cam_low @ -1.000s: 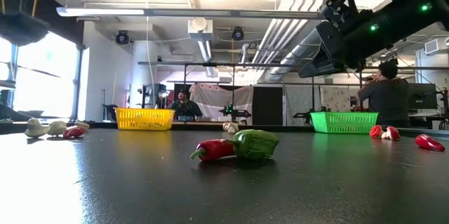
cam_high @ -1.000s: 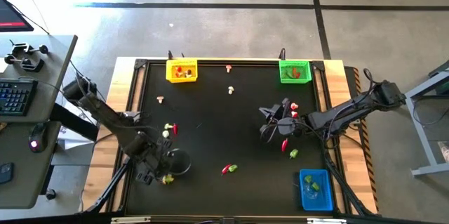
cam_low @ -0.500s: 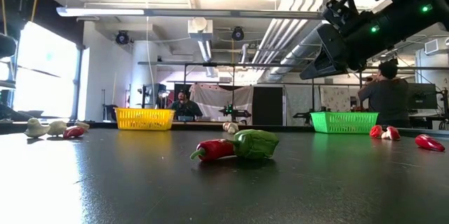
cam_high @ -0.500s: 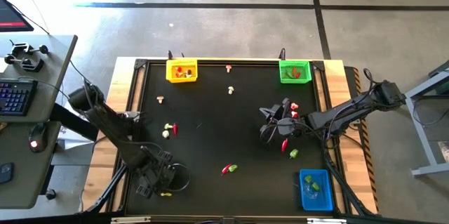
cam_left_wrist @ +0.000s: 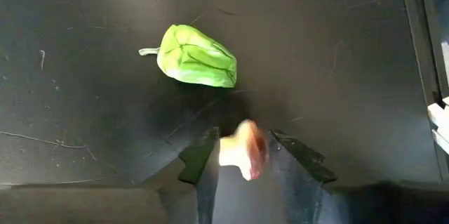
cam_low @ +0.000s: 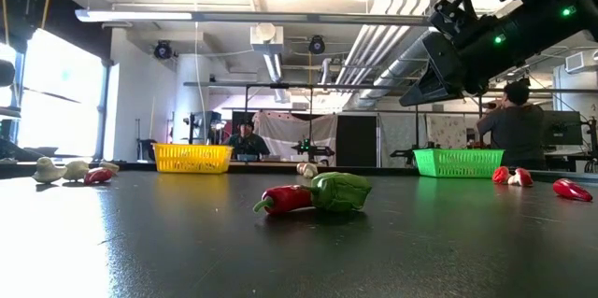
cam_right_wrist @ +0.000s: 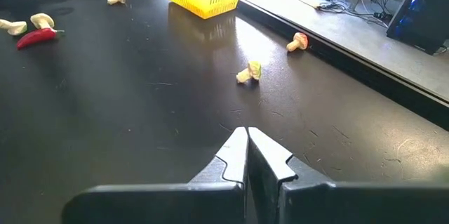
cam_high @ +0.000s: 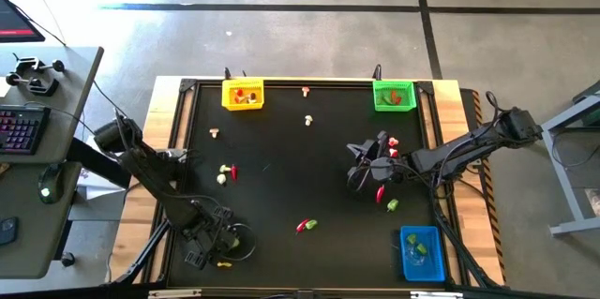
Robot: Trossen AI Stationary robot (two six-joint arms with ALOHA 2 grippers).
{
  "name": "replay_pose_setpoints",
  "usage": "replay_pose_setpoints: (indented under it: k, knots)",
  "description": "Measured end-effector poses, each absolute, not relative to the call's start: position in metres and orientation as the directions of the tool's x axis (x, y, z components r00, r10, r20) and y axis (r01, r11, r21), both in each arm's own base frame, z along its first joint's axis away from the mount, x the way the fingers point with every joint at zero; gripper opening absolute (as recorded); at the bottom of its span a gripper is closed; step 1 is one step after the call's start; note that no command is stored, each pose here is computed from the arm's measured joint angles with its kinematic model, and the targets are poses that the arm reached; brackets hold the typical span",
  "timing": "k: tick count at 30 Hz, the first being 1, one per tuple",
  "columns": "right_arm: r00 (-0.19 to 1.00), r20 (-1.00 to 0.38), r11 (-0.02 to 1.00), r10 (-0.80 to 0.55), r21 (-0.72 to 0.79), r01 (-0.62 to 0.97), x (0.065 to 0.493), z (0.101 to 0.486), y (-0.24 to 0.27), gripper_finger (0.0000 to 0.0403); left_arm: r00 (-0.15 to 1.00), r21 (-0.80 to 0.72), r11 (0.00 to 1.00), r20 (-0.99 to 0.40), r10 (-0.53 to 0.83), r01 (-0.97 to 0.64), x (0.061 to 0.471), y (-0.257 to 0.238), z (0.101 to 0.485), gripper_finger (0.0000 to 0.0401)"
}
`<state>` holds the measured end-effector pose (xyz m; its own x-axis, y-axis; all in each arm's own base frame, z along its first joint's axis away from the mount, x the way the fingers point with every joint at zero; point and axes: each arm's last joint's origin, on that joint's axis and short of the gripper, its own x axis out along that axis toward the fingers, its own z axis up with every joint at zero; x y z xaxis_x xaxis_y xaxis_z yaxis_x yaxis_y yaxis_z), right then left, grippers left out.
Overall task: Sort produce into baskets
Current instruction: Put the brown mushroom into the yellow bin
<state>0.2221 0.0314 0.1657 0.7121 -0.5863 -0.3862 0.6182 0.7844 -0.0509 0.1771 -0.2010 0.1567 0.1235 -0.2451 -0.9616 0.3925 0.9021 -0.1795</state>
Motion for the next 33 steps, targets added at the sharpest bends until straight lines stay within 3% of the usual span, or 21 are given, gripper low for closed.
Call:
replay_pose_setpoints:
  k: [10, 17, 23, 29, 33]
  knots:
    - [0.712, -0.386, 0.784, -0.586, -0.051, 0.618, 0.222, 0.166, 0.031, 0.0000, 0.109, -0.163, 0.900, -0.968, -0.224, 0.404, 0.175, -0.198, 0.158, 0.0008]
    - [0.712, -0.386, 0.784, -0.586, -0.051, 0.618, 0.222, 0.166, 0.031, 0.0000, 0.141, -0.025, 0.940, -0.987, -0.077, 0.341, 0.176, -0.167, 0.175, 0.0002]
    - [0.712, -0.386, 0.784, -0.586, -0.051, 0.618, 0.222, 0.166, 0.031, 0.0000, 0.281, 0.151, 0.988, -0.949, 0.142, 0.012, 0.197, -0.102, 0.202, 0.0001]
    - [0.711, -0.388, 0.784, -0.587, -0.053, 0.618, 0.222, 0.166, 0.031, 0.0000, 0.405, 0.258, 0.933, -0.848, 0.342, -0.250, 0.209, -0.026, 0.232, 0.0001]
    - [0.710, -0.388, 0.784, -0.587, -0.054, 0.618, 0.222, 0.165, 0.031, 0.0000, 0.409, 0.283, 0.868, -0.793, 0.452, -0.409, 0.210, 0.029, 0.244, 0.0001]
